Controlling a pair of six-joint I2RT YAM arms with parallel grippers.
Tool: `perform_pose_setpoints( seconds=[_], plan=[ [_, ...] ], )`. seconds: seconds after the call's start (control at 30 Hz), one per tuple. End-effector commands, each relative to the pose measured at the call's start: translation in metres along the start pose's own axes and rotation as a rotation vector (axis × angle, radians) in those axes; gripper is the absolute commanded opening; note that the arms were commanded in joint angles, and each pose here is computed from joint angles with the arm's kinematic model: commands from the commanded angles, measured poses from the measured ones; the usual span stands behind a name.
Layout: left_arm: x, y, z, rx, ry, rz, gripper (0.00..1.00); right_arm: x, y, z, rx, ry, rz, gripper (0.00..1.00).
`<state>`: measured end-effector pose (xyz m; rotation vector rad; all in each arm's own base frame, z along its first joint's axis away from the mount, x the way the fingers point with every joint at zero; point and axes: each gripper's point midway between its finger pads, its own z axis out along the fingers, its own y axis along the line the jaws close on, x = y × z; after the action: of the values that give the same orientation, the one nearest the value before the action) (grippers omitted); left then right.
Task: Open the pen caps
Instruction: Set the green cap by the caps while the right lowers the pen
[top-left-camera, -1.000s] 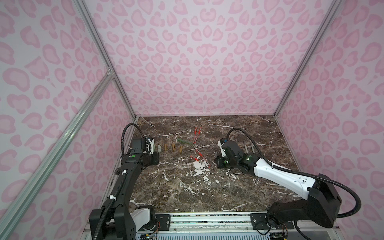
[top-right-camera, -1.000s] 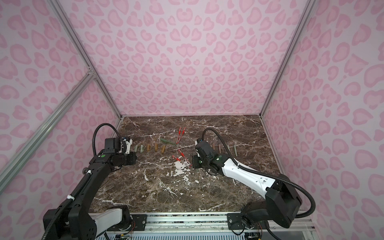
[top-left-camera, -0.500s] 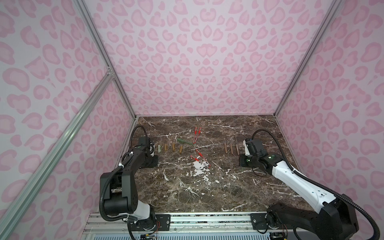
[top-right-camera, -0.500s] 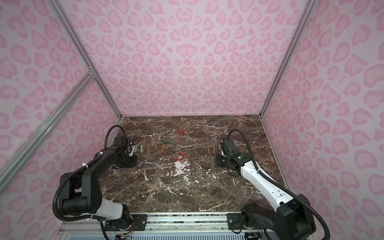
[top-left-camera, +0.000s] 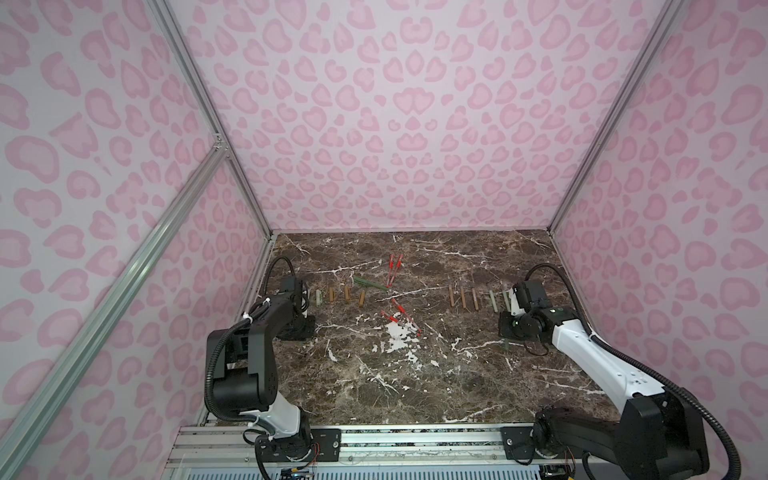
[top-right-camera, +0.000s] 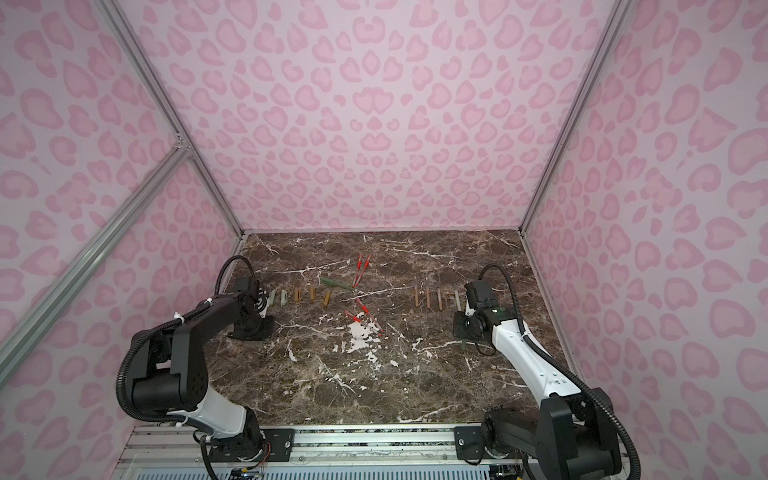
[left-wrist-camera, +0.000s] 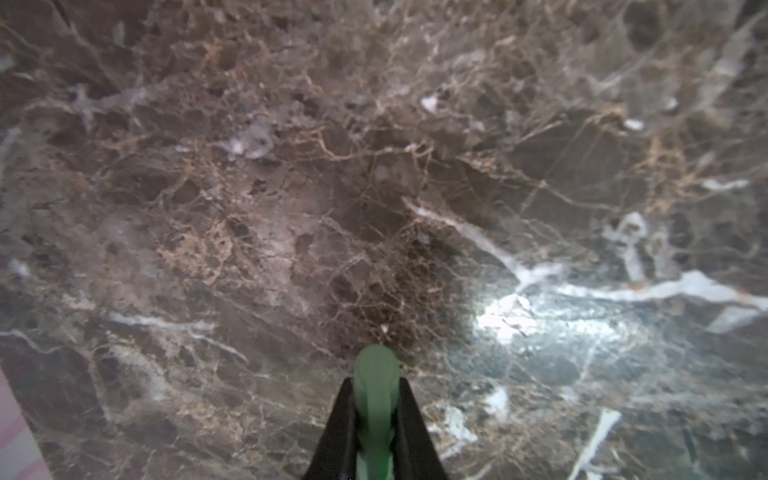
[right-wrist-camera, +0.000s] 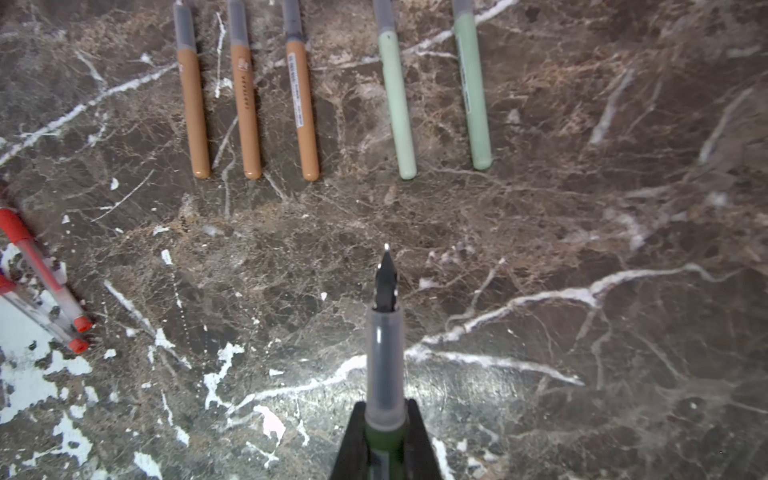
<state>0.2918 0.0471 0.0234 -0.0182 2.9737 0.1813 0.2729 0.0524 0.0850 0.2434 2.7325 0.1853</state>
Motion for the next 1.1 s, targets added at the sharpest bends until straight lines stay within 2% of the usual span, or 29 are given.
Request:
perform_pose_setpoints(
  seconds=[0.0, 0.23, 0.4, 0.57, 0.77, 0.9, 1.07],
  plan=[
    [0.000, 0.003, 0.000, -0.014, 0.001, -0.015, 0.20, 0.005, -0.012, 0.008, 0.051, 0.033, -0.006, 0.00],
    [-0.004, 0.002, -0.009, 0.001, -0.037, -0.034, 0.35, 0.009, -0.032, 0.021, 0.164, 0.082, -0.009, 0.00],
    [-0.015, 0.003, -0.033, 0.006, -0.121, -0.055, 0.51, 0.010, -0.040, 0.032, 0.204, 0.111, -0.015, 0.00],
    [-0.025, -0.003, -0.062, 0.054, -0.243, -0.061, 0.58, 0.011, -0.052, 0.045, 0.250, 0.147, -0.029, 0.00],
    [-0.031, -0.021, -0.095, 0.166, -0.410, -0.047, 0.73, 0.012, -0.062, 0.059, 0.257, 0.174, -0.013, 0.01],
    [-0.031, -0.029, -0.110, 0.218, -0.477, -0.049, 0.79, 0.012, -0.064, 0.066, 0.258, 0.197, -0.012, 0.03],
    [-0.032, -0.028, -0.115, 0.221, -0.489, -0.053, 0.85, 0.014, -0.065, 0.069, 0.265, 0.213, -0.017, 0.10]
  ],
)
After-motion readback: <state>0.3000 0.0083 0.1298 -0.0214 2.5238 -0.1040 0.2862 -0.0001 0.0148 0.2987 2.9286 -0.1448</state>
